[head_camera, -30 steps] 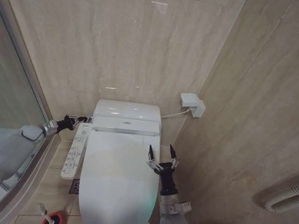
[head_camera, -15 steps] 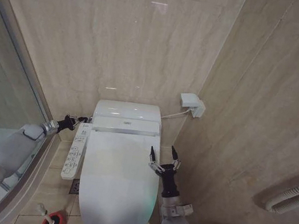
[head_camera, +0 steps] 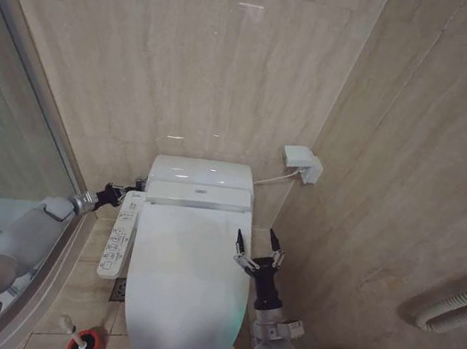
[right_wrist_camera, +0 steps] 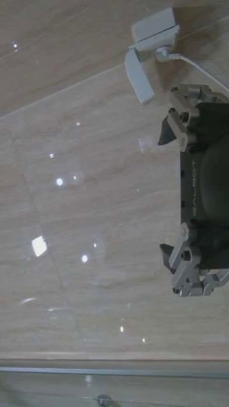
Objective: Open the toilet lid, clean the toilet bowl with a toilet brush, close the toilet lid, and flush.
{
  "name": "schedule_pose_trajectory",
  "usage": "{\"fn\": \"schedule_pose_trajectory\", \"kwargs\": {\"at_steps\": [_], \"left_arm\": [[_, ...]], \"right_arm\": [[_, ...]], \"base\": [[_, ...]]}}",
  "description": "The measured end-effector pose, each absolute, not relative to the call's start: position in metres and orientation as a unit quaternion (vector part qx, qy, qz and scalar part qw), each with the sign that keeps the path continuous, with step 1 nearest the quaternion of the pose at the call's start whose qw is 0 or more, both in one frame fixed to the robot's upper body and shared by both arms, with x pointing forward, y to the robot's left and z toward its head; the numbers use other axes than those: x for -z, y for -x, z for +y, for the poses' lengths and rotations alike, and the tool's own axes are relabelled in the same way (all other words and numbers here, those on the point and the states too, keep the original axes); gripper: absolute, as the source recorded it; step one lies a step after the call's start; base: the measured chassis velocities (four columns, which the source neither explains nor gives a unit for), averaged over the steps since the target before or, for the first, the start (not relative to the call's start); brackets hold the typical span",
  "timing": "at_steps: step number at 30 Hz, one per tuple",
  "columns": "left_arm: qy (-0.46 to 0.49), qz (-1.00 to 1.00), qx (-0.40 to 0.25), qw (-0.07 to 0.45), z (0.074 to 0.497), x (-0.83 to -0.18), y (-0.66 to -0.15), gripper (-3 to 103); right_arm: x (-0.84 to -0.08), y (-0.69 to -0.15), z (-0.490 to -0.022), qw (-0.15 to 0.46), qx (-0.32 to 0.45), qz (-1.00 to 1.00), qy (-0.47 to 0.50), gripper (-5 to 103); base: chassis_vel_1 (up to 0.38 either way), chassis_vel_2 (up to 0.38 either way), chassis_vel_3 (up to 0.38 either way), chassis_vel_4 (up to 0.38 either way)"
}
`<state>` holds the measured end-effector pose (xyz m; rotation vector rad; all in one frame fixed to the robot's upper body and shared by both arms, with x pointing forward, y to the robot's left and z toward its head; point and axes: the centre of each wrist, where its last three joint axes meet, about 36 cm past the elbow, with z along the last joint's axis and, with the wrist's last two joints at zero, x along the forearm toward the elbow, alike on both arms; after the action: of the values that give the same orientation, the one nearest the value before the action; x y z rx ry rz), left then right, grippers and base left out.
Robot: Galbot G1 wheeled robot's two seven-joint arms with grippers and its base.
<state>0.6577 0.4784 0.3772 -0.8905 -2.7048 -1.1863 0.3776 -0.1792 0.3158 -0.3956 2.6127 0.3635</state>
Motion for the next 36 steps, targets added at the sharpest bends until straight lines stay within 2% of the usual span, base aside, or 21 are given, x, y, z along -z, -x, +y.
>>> {"fn": "schedule_pose_trajectory", "kwargs": {"at_steps": [11,36], "left_arm": [[0.279,-0.882,0.38,0.025,0.467,-0.373,-0.661,0],[0.279,-0.877,0.391,0.021,0.472,-0.393,-0.671,0]], "right_arm": [[-0.314,-0.376,-0.186,0.235,-0.127,0.953,0.142,100],[-0.315,-0.382,-0.182,0.237,-0.131,0.952,0.142,100]], "base": [[0.0,0.0,0.0,0.0],[0.0,0.0,0.0,0.0]]}}
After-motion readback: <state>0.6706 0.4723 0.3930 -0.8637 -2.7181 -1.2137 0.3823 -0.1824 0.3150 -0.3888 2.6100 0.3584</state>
